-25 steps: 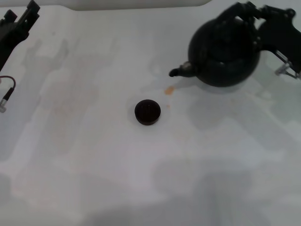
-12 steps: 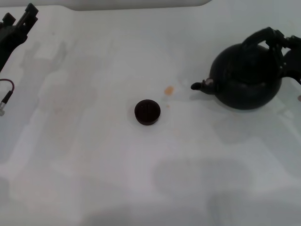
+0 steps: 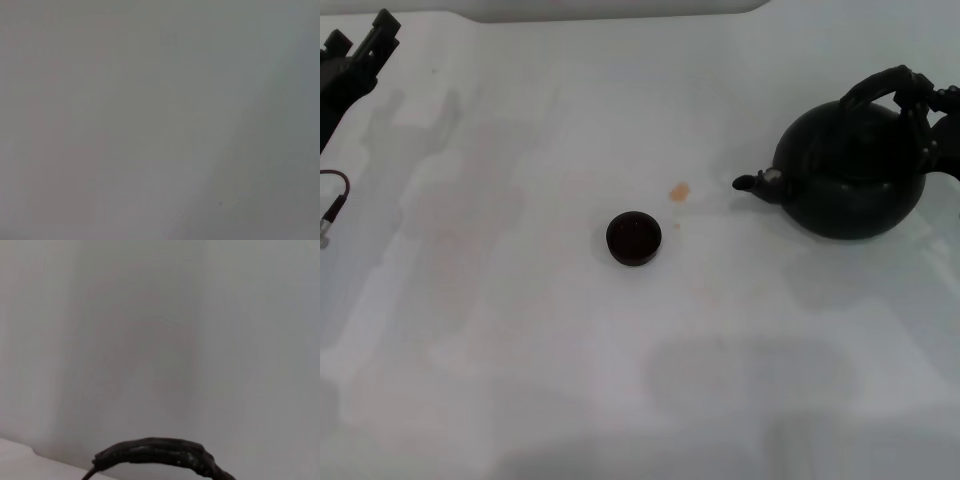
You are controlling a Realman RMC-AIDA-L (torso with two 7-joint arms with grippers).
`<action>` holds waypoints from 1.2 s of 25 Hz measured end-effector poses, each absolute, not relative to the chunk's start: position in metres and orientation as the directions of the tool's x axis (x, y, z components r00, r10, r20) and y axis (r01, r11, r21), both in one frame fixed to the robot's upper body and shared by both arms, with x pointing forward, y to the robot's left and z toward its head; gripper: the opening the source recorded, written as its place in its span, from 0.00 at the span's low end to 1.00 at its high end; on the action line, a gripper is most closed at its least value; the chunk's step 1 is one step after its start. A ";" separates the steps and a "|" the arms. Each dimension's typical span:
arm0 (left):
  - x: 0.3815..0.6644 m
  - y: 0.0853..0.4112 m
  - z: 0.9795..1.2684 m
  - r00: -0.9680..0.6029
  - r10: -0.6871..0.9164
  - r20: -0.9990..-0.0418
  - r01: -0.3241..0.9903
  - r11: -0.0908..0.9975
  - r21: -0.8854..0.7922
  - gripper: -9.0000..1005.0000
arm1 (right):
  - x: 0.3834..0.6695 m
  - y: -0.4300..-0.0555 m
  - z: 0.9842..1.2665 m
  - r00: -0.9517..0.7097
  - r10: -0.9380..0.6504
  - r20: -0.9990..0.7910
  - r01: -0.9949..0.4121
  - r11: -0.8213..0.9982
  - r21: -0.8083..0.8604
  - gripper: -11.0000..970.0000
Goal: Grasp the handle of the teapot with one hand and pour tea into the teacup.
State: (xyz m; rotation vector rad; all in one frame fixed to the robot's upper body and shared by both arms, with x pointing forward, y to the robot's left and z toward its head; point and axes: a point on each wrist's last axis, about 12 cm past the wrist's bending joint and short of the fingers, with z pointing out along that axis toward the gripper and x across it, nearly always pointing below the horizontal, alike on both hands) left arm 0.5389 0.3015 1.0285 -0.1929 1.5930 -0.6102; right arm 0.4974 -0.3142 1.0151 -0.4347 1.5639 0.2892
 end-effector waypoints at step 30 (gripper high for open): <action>0.536 0.304 1.027 -0.132 -0.464 -0.876 0.225 0.846 -0.483 0.86 | 0.462 -0.329 1.018 -0.042 0.225 -0.973 -0.413 0.883 0.222 0.89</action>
